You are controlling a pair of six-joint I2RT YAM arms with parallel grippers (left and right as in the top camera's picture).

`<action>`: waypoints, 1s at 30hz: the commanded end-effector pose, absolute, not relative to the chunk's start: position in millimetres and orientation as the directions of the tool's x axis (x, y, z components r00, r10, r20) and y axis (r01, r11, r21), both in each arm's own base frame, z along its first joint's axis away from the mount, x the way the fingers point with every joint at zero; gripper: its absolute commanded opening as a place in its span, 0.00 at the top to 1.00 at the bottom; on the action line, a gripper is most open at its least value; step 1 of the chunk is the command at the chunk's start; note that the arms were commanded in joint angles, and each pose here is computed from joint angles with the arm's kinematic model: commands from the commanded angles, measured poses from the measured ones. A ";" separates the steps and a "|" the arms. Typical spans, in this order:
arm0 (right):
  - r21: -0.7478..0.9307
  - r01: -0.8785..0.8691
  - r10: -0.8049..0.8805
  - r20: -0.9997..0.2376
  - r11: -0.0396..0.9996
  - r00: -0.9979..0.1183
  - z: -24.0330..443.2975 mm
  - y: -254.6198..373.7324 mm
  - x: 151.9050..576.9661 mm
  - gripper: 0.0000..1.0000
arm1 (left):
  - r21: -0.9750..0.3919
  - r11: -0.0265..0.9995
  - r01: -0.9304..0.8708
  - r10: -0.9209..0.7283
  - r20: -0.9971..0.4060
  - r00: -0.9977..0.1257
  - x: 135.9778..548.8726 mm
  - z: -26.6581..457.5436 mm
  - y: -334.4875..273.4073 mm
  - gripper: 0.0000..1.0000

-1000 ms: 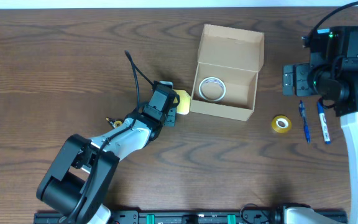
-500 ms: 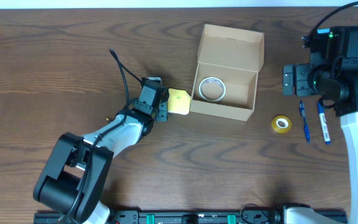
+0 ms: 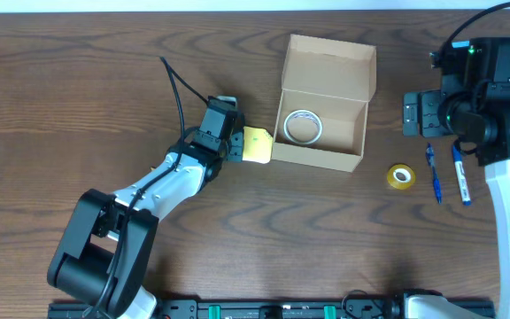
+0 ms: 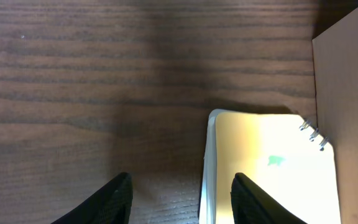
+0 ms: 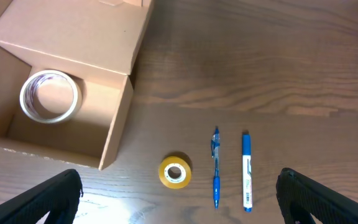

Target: Pack container

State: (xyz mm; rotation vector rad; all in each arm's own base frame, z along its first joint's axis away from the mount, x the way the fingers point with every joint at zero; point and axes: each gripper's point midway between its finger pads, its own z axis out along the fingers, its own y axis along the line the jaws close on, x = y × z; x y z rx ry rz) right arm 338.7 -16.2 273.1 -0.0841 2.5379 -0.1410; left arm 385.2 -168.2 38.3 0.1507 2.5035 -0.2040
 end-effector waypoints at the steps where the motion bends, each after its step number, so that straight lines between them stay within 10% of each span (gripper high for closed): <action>1: -0.125 -0.043 -0.107 -0.570 0.991 -0.815 278.7 -12.9 341.7 0.01 | -0.103 0.977 0.184 0.086 -0.602 -0.794 391.5 43.4 -172.6 0.66; 4: -0.124 -0.043 -0.107 -0.570 0.991 -0.814 278.8 -12.8 341.7 0.01 | -0.114 0.975 0.192 0.086 -0.601 -0.794 391.1 43.9 -175.1 0.89; 30: -0.116 -0.043 -0.103 -0.574 0.992 -0.812 279.2 -11.5 342.5 0.01 | -0.180 0.883 0.433 0.232 -0.634 -0.738 354.4 59.2 -267.7 0.89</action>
